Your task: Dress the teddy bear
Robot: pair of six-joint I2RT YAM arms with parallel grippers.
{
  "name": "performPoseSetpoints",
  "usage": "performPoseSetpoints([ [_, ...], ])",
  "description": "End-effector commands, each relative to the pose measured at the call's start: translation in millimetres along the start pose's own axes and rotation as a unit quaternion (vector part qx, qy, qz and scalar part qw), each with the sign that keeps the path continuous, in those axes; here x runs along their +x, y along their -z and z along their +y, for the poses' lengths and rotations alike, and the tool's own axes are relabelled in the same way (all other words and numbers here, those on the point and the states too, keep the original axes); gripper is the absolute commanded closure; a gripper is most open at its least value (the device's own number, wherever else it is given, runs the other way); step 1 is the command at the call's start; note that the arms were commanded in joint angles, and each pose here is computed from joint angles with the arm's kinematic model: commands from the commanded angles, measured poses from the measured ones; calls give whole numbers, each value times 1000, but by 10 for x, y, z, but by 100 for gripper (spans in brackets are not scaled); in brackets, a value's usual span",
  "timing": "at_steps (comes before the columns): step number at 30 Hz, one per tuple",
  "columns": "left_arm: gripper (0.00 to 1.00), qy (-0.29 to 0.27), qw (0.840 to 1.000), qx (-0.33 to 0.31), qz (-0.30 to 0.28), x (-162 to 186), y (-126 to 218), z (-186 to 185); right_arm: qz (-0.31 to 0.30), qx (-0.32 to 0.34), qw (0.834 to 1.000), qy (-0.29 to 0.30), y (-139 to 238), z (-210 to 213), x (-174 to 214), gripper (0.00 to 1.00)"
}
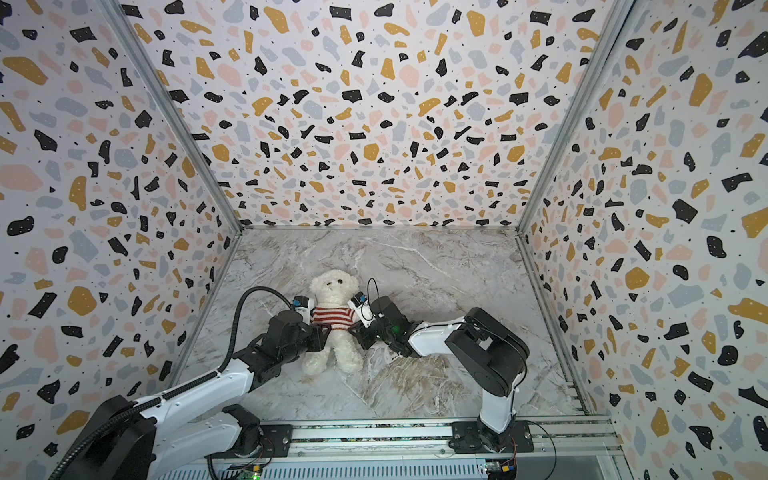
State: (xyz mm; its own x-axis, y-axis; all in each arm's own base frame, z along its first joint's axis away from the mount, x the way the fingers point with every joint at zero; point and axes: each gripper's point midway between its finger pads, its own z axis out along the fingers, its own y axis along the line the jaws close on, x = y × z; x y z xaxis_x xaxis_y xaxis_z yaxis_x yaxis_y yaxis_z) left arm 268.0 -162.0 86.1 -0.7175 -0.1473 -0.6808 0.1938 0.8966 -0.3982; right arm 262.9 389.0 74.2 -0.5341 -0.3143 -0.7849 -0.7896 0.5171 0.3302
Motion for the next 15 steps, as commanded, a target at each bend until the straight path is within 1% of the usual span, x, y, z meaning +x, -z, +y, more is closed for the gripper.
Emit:
performPoseSetpoints([
  [1, 61, 5, 1000, 10, -9, -121, 148, -81, -23, -2, 1000, 14, 146, 134, -245, 82],
  [4, 58, 1, 999, 20, -36, -341, 276, -192, -38, 1, 999, 30, 226, 210, -442, 82],
  [7, 57, -10, 998, 8, -54, -524, 324, -218, -59, 7, 997, 41, 287, 236, -655, 81],
  [12, 57, -20, 996, -9, -85, -880, 271, -255, -75, 16, 996, 48, 238, 166, -903, 81],
  [15, 57, -18, 996, -17, -88, -1007, 148, -219, -83, 20, 996, 39, 172, 31, -999, 81],
])
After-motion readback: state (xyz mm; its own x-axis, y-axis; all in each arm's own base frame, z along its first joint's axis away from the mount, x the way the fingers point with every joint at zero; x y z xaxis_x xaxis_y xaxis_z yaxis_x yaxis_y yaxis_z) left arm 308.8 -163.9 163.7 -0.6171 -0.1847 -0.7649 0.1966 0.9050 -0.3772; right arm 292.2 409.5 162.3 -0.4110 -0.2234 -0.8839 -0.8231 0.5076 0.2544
